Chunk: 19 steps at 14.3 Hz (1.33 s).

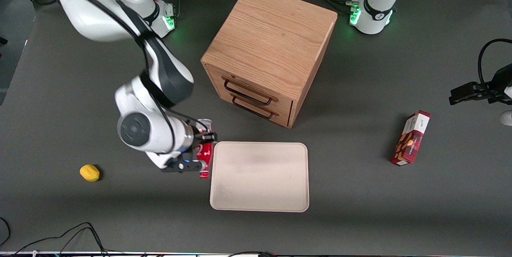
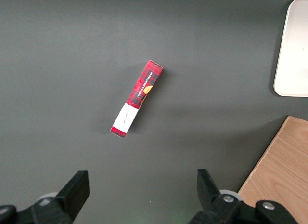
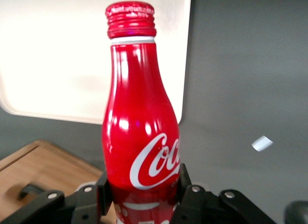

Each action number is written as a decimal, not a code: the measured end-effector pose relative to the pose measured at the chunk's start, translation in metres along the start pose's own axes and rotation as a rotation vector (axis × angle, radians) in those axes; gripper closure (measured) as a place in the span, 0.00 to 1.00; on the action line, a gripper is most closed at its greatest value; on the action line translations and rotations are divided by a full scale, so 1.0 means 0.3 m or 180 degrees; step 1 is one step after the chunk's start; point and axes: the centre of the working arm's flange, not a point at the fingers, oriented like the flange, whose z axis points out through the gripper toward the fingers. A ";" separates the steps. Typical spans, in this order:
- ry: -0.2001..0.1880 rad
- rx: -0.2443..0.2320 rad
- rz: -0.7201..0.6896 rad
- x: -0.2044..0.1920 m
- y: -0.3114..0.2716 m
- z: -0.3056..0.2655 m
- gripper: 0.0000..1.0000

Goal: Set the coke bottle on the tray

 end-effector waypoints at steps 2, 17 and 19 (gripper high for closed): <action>-0.0004 0.0078 0.0027 0.067 0.024 0.198 0.46; 0.0080 0.0207 -0.0049 0.138 0.026 0.399 0.00; 0.0100 0.0185 -0.0064 0.140 0.027 0.393 0.00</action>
